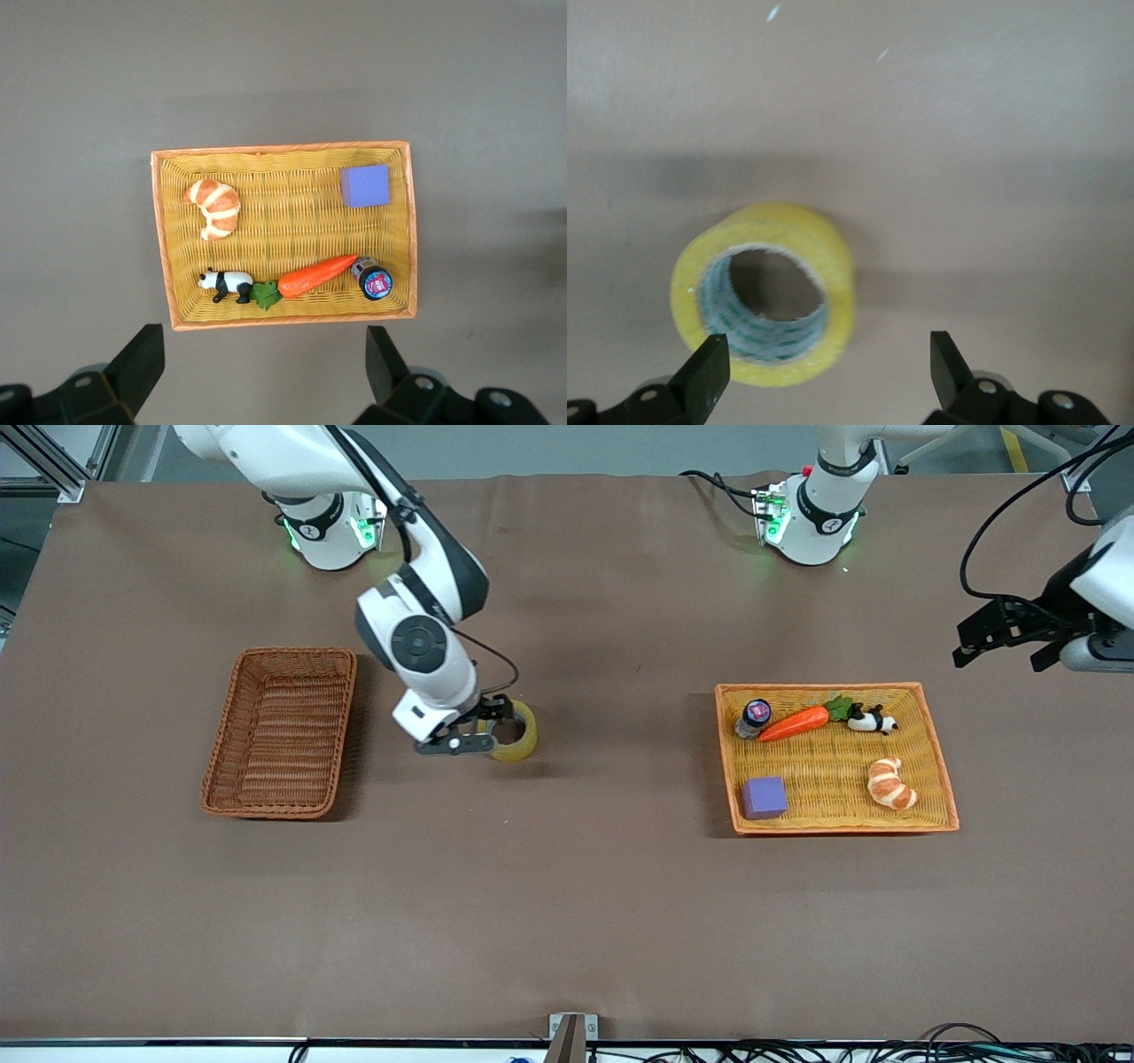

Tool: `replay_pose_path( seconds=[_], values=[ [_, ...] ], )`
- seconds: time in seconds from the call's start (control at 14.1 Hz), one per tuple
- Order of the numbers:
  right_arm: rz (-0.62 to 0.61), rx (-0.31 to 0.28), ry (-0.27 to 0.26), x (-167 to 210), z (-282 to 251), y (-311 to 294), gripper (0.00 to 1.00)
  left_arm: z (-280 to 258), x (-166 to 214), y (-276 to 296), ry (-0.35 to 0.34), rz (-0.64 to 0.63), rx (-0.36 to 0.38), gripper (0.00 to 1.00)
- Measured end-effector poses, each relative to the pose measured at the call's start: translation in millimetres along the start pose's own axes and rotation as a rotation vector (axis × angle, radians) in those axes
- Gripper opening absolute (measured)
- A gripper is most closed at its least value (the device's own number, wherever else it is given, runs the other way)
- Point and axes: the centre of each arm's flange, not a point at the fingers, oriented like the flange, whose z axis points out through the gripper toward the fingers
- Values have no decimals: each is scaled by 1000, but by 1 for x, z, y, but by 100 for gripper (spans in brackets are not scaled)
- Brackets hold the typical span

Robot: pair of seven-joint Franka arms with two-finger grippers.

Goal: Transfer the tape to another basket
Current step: 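Grasp the tape roll with the right gripper, then carry the tape roll into the brown basket with the right gripper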

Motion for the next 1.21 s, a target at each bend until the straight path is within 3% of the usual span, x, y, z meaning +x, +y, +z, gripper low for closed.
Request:
replay_pose_path(
  seconds=[0.28, 0.64, 1.14, 1.21],
  values=[
    [0, 27, 22, -12, 45, -2, 100, 6, -1, 19, -10, -9, 24, 100],
    [16, 21, 8, -12, 66, 8, 98, 12, -2, 22, -15, -23, 25, 100],
    [115, 31, 14, 12, 68, 39, 23, 13, 0, 23, -13, -20, 24, 100],
    [126, 32, 15, 16, 65, 42, 22, 15, 1, 24, -16, -19, 24, 100]
  ],
)
